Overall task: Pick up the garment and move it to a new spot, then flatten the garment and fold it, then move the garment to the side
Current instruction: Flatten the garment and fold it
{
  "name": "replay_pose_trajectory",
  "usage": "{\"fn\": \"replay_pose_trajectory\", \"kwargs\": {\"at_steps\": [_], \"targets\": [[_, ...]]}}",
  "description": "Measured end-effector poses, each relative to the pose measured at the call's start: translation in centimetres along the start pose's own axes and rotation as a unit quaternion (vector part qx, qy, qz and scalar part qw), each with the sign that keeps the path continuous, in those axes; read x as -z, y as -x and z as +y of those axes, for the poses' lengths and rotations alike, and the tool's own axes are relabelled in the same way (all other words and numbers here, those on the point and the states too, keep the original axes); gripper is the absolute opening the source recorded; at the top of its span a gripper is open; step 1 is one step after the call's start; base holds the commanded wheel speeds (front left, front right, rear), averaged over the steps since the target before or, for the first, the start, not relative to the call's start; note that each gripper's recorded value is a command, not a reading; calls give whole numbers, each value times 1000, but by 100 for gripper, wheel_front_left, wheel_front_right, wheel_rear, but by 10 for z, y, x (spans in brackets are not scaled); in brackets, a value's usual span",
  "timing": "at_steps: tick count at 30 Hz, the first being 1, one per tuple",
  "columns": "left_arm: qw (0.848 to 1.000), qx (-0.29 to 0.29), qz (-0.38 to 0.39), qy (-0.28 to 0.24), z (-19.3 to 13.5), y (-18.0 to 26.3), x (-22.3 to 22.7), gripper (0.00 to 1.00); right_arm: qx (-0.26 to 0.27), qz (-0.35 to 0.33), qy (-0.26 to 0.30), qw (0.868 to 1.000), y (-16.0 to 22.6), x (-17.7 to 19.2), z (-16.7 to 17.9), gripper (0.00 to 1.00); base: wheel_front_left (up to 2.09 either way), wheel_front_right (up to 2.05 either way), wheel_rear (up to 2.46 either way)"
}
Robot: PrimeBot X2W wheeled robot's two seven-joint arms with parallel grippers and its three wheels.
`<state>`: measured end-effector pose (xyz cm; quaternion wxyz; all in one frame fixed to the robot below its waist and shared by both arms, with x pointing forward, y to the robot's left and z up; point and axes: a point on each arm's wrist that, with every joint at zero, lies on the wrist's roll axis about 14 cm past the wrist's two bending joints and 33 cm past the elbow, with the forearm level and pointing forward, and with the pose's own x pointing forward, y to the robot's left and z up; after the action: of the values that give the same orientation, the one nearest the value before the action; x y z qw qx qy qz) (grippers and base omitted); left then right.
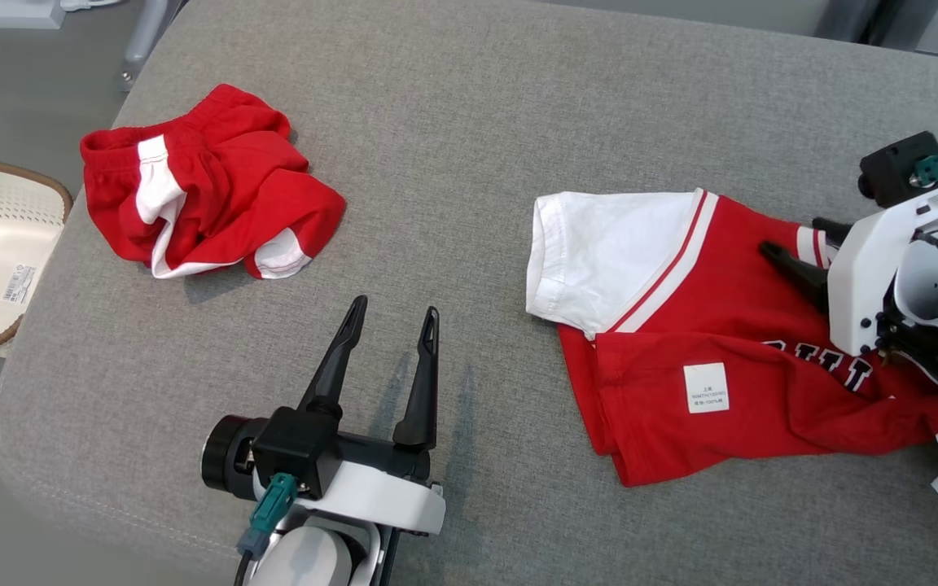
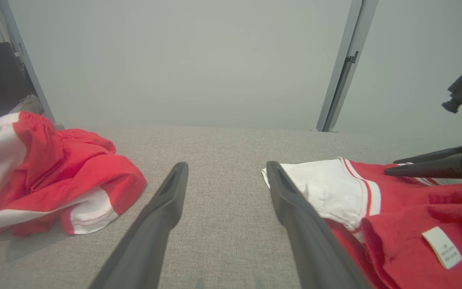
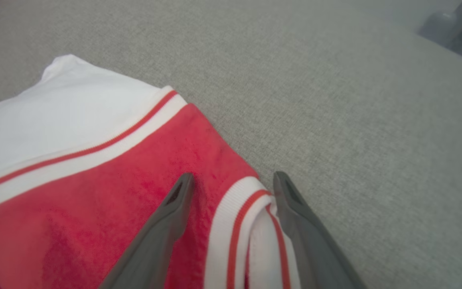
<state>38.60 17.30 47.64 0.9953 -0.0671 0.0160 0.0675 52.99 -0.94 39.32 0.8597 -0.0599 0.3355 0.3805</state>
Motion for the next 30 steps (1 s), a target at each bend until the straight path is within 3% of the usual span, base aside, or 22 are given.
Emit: {"fn": "replay_pose_trajectory", "kwargs": {"at_steps": [1, 2, 10, 17, 23, 27, 30], "targets": [[1000, -1, 1, 1, 0, 0, 1, 100, -3, 13, 0, 1000, -2, 5, 1, 40, 0, 0, 0], [1000, -3, 2, 1, 1, 0, 1, 100, -7, 22, 4, 1000, -3, 8, 3, 0, 0, 0, 0], [1000, -6, 2, 0, 3, 1, 1, 100, -14, 2, 4, 1000, 1, -6, 4, 0, 0, 0, 0], [1000, -1, -1, 2, -1, 0, -1, 100, 18, -119, 11, 993, 15, -60, -17, 0, 0, 0, 0], [1000, 5, -2, 2, -4, -2, -1, 100, 114, -207, 7, 972, 44, -92, -80, 0, 0, 0, 0], [1000, 9, -2, 1, -7, -3, -1, 100, 208, -242, 30, 947, 77, -101, -136, 0, 0, 0, 0], [1000, 12, -3, 2, -8, -3, -1, 100, 276, -249, 16, 928, 105, -99, -174, 0, 0, 0, 0]]}}
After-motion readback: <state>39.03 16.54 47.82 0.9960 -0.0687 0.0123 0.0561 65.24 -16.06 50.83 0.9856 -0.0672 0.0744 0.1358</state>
